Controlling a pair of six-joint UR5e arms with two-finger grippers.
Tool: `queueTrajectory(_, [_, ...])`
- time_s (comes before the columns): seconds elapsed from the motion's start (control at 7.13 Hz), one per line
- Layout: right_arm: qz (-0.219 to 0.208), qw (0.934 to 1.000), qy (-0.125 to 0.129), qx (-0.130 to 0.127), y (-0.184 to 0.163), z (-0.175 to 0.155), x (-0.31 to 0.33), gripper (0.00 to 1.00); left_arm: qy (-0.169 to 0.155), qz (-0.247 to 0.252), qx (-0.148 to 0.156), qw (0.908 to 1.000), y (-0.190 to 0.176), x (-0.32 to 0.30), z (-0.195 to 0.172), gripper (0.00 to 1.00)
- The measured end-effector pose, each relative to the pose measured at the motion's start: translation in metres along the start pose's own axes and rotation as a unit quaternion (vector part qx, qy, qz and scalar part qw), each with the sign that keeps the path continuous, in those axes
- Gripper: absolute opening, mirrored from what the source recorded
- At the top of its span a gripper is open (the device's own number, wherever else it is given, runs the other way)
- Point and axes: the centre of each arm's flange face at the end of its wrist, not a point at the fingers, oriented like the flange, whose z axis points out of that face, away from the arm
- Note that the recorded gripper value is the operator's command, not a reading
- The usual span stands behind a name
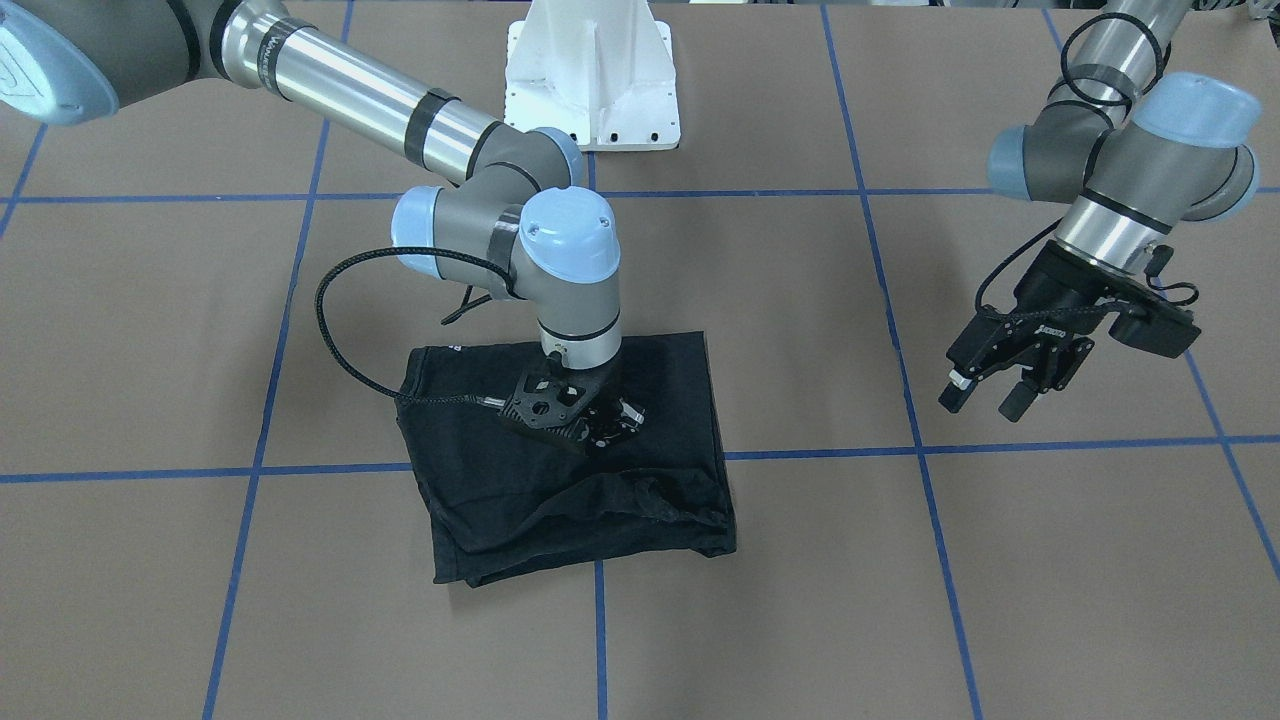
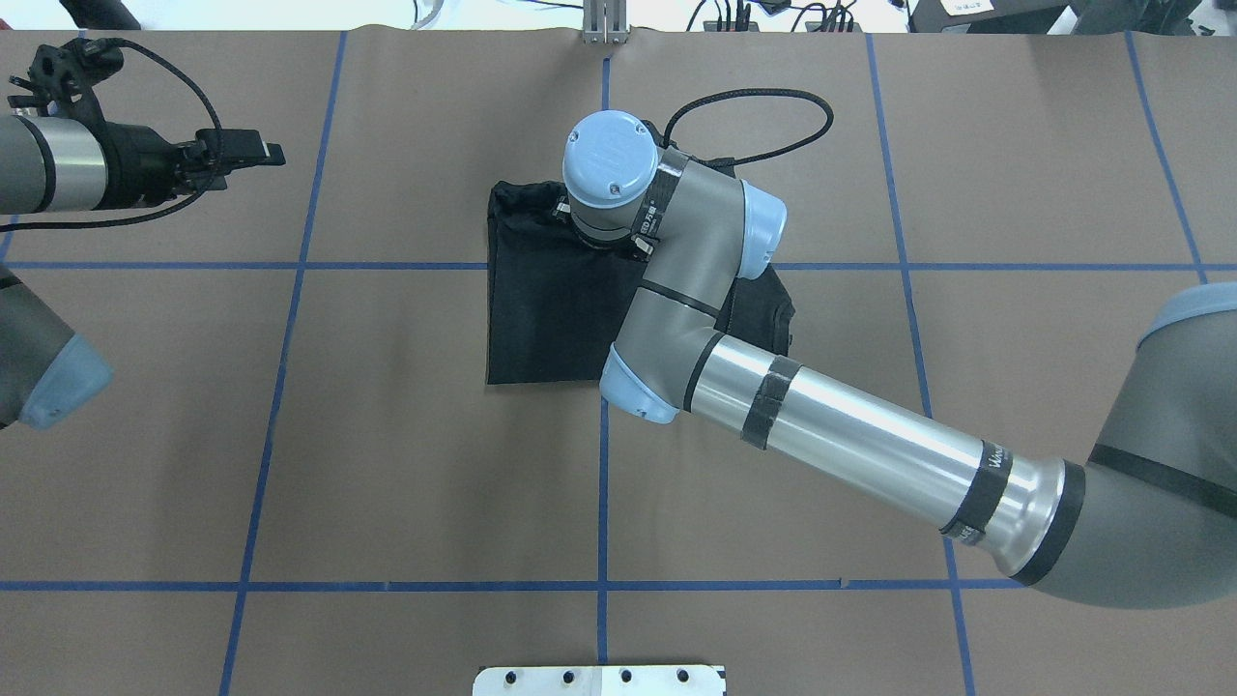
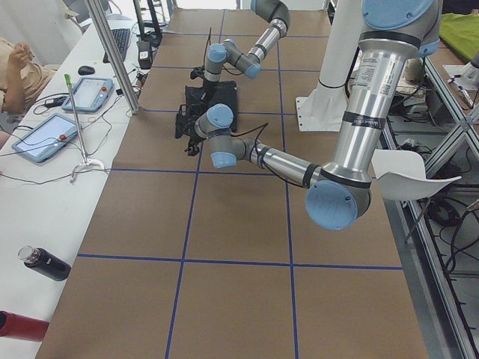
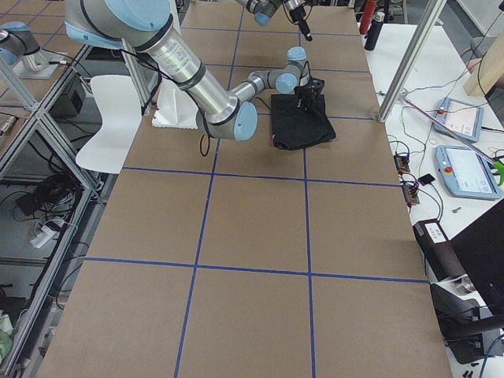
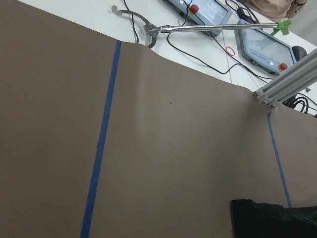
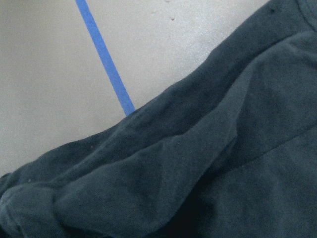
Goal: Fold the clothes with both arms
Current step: 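Press the right gripper along the folded shirt's far edge to flatten it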
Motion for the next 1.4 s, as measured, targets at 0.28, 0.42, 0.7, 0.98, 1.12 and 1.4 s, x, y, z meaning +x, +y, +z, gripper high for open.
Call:
queueTrajectory(0.28, [0.000,0.9996,-0.020,0.019,-0.011,0.013,-0.023,0.00,0.001,0.000,0.000,1.0000,0.000,0.001,0.000,1.00])
queueTrajectory(0.42, [0.001,0.9988,-0.035,0.035,-0.022,0.021,-0.035,0.00,0.001,0.000,0.000,1.0000,0.000,0.001,-0.001,1.00])
queueTrajectory(0.7, [0.015,0.9961,-0.056,0.066,-0.051,0.008,-0.062,0.00,0.001,0.000,0.001,1.0000,0.000,0.001,-0.001,1.00])
queueTrajectory(0.98, [0.026,0.9932,-0.076,0.084,-0.061,-0.004,-0.083,0.00,-0.002,-0.001,0.001,1.0000,0.001,-0.002,-0.002,1.00])
queueTrajectory(1.12, [0.032,0.9923,-0.086,0.084,-0.062,-0.013,-0.093,0.00,-0.003,-0.001,0.001,1.0000,0.002,-0.004,-0.002,1.00])
queueTrajectory(1.4, [0.035,0.9933,-0.101,0.046,-0.072,-0.046,-0.095,0.00,-0.004,0.002,-0.001,1.0000,0.004,-0.008,-0.003,1.00])
